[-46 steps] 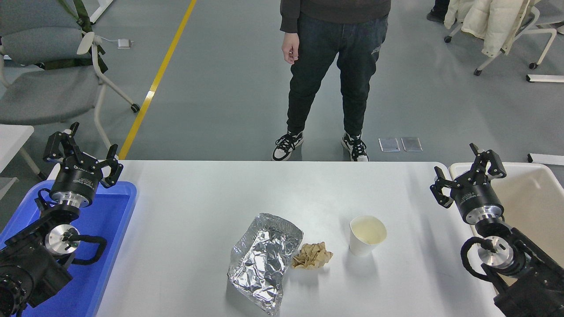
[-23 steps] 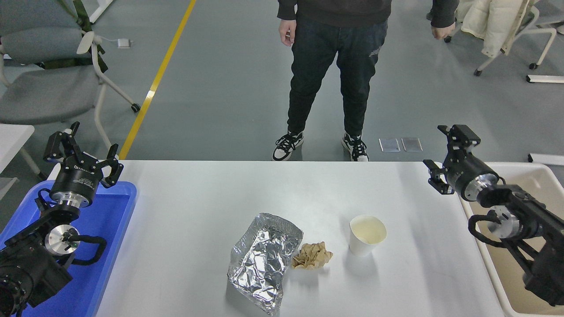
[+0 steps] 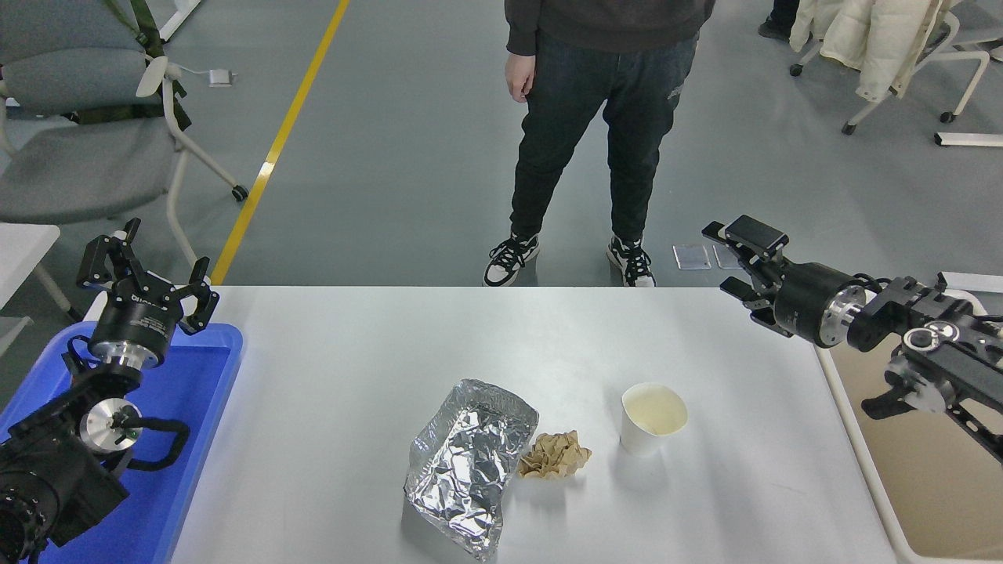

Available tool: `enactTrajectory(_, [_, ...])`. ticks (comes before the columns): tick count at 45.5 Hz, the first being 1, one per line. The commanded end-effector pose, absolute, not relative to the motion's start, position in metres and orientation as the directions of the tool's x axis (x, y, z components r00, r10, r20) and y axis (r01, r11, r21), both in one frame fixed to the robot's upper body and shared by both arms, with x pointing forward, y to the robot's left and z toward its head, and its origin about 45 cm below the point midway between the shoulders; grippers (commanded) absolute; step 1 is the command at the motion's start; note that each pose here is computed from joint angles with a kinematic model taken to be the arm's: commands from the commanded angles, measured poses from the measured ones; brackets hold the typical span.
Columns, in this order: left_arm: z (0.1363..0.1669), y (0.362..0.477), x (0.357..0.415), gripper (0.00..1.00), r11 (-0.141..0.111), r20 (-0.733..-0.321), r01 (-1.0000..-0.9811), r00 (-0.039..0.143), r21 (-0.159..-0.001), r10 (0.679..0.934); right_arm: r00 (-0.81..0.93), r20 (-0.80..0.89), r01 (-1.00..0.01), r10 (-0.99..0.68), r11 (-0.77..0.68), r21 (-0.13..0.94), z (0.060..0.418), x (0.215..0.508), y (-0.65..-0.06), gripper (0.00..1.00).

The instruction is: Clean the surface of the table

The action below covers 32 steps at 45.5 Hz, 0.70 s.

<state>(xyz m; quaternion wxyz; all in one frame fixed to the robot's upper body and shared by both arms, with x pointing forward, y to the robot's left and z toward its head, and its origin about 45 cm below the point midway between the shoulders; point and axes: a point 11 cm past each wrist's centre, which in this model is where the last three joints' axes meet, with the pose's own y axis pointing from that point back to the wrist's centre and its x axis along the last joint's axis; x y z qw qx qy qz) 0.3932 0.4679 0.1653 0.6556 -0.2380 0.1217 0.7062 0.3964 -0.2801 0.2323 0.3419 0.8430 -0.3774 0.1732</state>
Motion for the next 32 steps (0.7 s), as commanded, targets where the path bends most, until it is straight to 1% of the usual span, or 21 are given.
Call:
enactTrajectory(1, [0.1658,0.468,0.3935,1.0,-0.111,-0.496,-0.9838,-0.027,-0.141,0.868,0.721,0.69,-0.623,-0.073,-0.504,0.598,0.221,0.381,-0.264,1.0])
enactTrajectory(2, [0.1652,0.468,0.393,1.0,-0.111,-0.496,-0.9839,-0.028,-0.14,0.868,0.717,0.696,-0.609,-0.028,-0.509,0.608,0.219,0.379,-0.263,1.0])
enactTrajectory(6, [0.1653,0.468,0.3932,1.0,-0.11,-0.496,-0.984,-0.026,-0.14,0.868,0.707,0.698,-0.565,0.114,-0.503,0.654,0.211,0.371,-0.265,1.0])
enactTrajectory(7, [0.1652,0.468,0.393,1.0,-0.111,-0.496,-0.9839,-0.028,-0.14,0.868,0.705,0.696,-0.558,0.133,-0.502,0.661,0.209,0.37,-0.265,1.0])
enactTrajectory(8, [0.1658,0.468,0.3935,1.0,-0.111,-0.496,-0.9838,-0.027,-0.141,0.868,0.705,0.693,-0.549,0.151,-0.502,0.669,0.208,0.369,-0.263,1.0])
enactTrajectory(11, [0.1652,0.468,0.393,1.0,-0.111,-0.496,-0.9839,-0.028,-0.14,0.868,0.715,0.671,-0.519,0.196,-0.495,0.697,0.198,0.364,-0.26,1.0])
enactTrajectory(13, [0.1659,0.468,0.3937,1.0,-0.11,-0.496,-0.9838,-0.025,-0.142,0.868,0.723,0.657,-0.504,0.216,-0.485,0.715,0.193,0.36,-0.262,1.0])
enactTrajectory(14, [0.1659,0.467,0.3937,1.0,-0.11,-0.496,-0.9838,-0.025,-0.142,0.868,0.728,0.647,-0.495,0.226,-0.479,0.724,0.189,0.359,-0.263,1.0])
enactTrajectory(15, [0.1653,0.468,0.3932,1.0,-0.11,-0.496,-0.984,-0.026,-0.14,0.868,0.732,0.639,-0.488,0.237,-0.474,0.733,0.186,0.357,-0.263,1.0])
enactTrajectory(16, [0.1658,0.468,0.3935,1.0,-0.11,-0.496,-0.9838,-0.025,-0.142,0.868,0.735,0.63,-0.477,0.249,-0.471,0.742,0.182,0.354,-0.263,1.0])
enactTrajectory(19, [0.1659,0.468,0.3937,1.0,-0.11,-0.496,-0.9838,-0.025,-0.142,0.868,0.735,0.605,-0.446,0.306,-0.454,0.771,0.17,0.347,-0.265,1.0])
enactTrajectory(20, [0.1659,0.467,0.3937,1.0,-0.109,-0.497,-0.9838,-0.024,-0.142,0.867,0.732,0.597,-0.441,0.327,-0.44,0.782,0.166,0.346,-0.268,1.0])
enactTrajectory(21, [0.1658,0.468,0.3935,1.0,-0.111,-0.496,-0.9838,-0.026,-0.141,0.868,0.728,0.591,-0.437,0.347,-0.428,0.791,0.163,0.345,-0.271,1.0])
enactTrajectory(22, [0.1659,0.467,0.3937,1.0,-0.109,-0.497,-0.9838,-0.024,-0.142,0.868,0.725,0.585,-0.433,0.363,-0.42,0.798,0.16,0.345,-0.273,1.0])
enactTrajectory(23, [0.1652,0.468,0.393,1.0,-0.111,-0.496,-0.9839,-0.028,-0.14,0.868,0.723,0.58,-0.431,0.375,-0.412,0.803,0.158,0.345,-0.273,1.0])
enactTrajectory(24, [0.1659,0.467,0.3937,1.0,-0.109,-0.497,-0.9839,-0.024,-0.142,0.868,0.721,0.576,-0.431,0.385,-0.401,0.808,0.154,0.347,-0.274,1.0])
enactTrajectory(28, [0.1658,0.468,0.3935,1.0,-0.11,-0.496,-0.9838,-0.025,-0.142,0.868,0.717,0.582,-0.456,0.384,-0.373,0.808,0.153,0.356,-0.279,1.0])
enactTrajectory(32, [0.1658,0.468,0.3935,1.0,-0.11,-0.496,-0.9838,-0.025,-0.142,0.868,0.714,0.583,-0.458,0.387,-0.372,0.807,0.151,0.358,-0.277,1.0])
